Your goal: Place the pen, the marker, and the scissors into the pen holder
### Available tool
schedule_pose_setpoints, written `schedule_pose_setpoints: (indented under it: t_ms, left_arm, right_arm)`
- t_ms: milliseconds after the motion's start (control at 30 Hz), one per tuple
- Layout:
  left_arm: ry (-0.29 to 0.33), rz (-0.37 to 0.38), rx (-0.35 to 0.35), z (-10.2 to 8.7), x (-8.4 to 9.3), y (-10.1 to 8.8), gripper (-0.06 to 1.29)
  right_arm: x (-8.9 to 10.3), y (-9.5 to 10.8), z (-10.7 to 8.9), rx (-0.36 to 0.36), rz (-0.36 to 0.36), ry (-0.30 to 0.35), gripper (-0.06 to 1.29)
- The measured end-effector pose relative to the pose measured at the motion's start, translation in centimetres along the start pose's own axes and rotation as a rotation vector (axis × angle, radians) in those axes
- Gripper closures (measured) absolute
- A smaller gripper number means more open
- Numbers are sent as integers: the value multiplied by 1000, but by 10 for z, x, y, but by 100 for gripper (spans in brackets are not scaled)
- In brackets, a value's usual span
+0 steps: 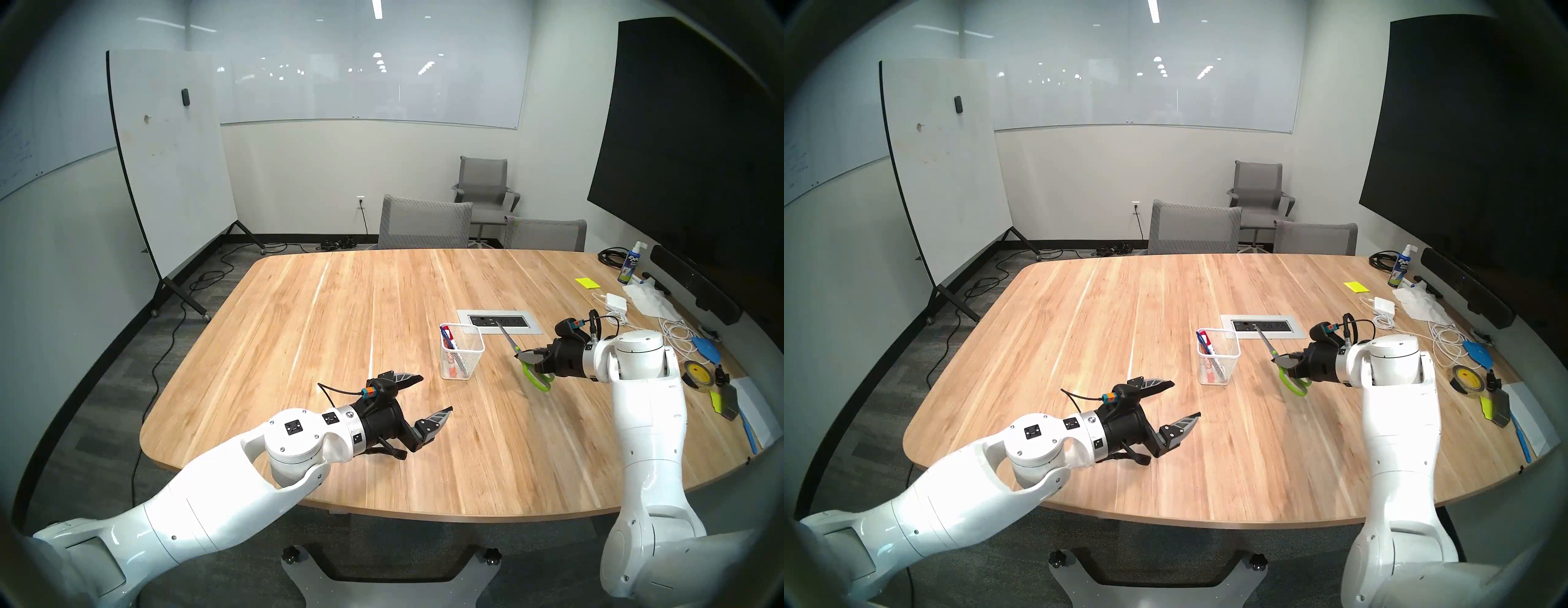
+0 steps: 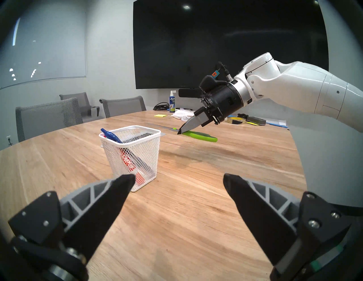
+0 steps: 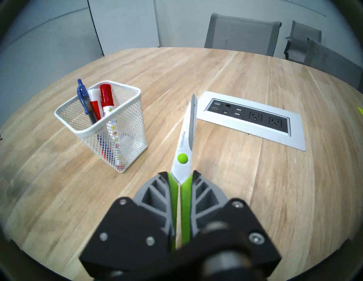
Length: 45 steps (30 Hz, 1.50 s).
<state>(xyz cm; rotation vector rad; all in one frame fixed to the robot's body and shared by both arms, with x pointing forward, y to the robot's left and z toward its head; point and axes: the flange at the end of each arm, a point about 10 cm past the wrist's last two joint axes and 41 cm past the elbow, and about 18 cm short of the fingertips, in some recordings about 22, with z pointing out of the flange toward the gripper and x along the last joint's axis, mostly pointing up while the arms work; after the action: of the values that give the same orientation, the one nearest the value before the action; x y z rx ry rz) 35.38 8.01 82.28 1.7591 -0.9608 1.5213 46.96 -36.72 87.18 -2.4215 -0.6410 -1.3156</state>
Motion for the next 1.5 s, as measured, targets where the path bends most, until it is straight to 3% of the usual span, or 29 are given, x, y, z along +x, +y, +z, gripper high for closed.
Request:
schedule_pose_setpoints:
  t_ms: [433, 733, 1133, 1500]
  left_arm:
    - [-6, -4, -15, 0, -3, 0, 3]
    - [-5, -2, -20, 1, -3, -1, 3]
    - [-4, 1, -23, 1, -1, -1, 3]
    - [-2, 4, -16, 2, 1, -3, 3]
  right_arm:
    - [3, -5, -12, 106, -6, 63, 110]
    - [2, -11, -22, 189, -65, 85, 110]
    - [0, -6, -38, 216, -100, 95, 111]
    - [-11, -23, -48, 323, -207, 94, 111]
